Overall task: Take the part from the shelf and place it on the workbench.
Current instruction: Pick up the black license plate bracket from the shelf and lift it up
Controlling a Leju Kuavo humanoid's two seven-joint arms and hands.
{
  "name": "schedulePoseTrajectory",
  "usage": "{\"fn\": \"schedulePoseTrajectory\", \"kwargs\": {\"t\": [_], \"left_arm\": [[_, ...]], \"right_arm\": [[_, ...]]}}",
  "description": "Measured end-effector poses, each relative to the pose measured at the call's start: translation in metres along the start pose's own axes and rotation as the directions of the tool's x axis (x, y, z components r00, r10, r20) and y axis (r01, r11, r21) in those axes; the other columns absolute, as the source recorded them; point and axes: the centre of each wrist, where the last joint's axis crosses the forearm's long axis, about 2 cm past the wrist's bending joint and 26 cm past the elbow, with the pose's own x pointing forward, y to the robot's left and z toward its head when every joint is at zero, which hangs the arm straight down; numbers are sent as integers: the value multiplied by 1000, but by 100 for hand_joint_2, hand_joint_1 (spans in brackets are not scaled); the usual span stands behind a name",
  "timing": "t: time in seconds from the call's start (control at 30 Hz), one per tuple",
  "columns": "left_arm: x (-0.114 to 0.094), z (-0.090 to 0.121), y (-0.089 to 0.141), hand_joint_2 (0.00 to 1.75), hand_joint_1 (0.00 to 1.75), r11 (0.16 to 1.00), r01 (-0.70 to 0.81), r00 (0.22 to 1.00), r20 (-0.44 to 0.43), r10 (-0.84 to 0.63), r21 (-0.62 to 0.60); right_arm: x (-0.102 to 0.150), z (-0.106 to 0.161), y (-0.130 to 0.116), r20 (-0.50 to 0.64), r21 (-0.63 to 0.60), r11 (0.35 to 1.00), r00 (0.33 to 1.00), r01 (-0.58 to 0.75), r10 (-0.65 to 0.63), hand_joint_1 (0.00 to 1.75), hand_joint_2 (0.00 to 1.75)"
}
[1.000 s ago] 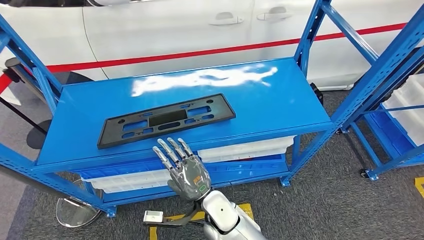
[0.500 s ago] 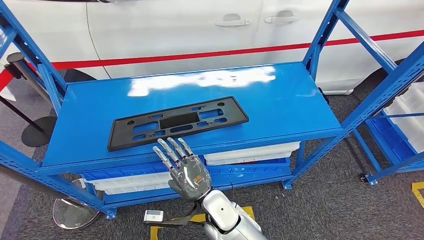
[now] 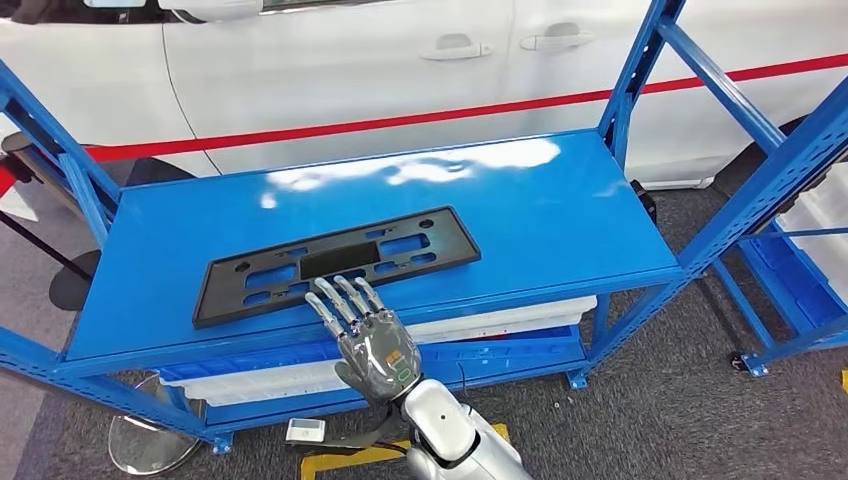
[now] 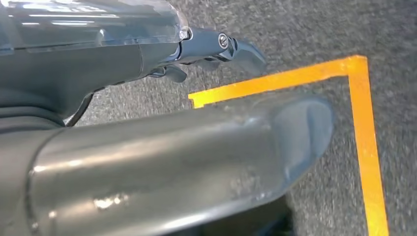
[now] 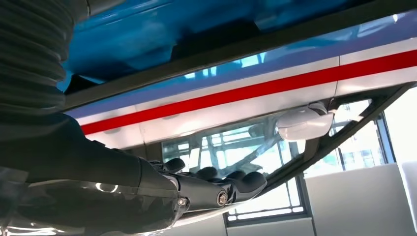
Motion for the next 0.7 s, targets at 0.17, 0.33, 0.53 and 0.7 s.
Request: {"fn": "schedulePoseTrajectory", "kwargs": {"t": [0.17, 0.33, 0.53, 0.7], "left_arm": [[-3, 1, 1, 0, 0, 1000, 5, 1000, -8, -5, -1], [-1, 1, 1, 0, 0, 1000, 5, 1000, -5, -5, -2], [-1, 0, 0, 0, 0, 1000, 5, 1000, -3, -5, -2], [-2, 1, -2, 0, 0, 1000, 3, 1000, -6, -3, -6]], "right_arm": [[0, 0, 0, -2, 14, 1000, 1000, 3, -3, 0, 175], [0, -1, -1, -5, 19, 1000, 1000, 3, -3, 0, 175], [-1, -2, -2, -6, 24, 1000, 1000, 4, -4, 0, 175], [-1, -2, -2, -15, 39, 999, 1000, 8, -8, 0, 175]]}}
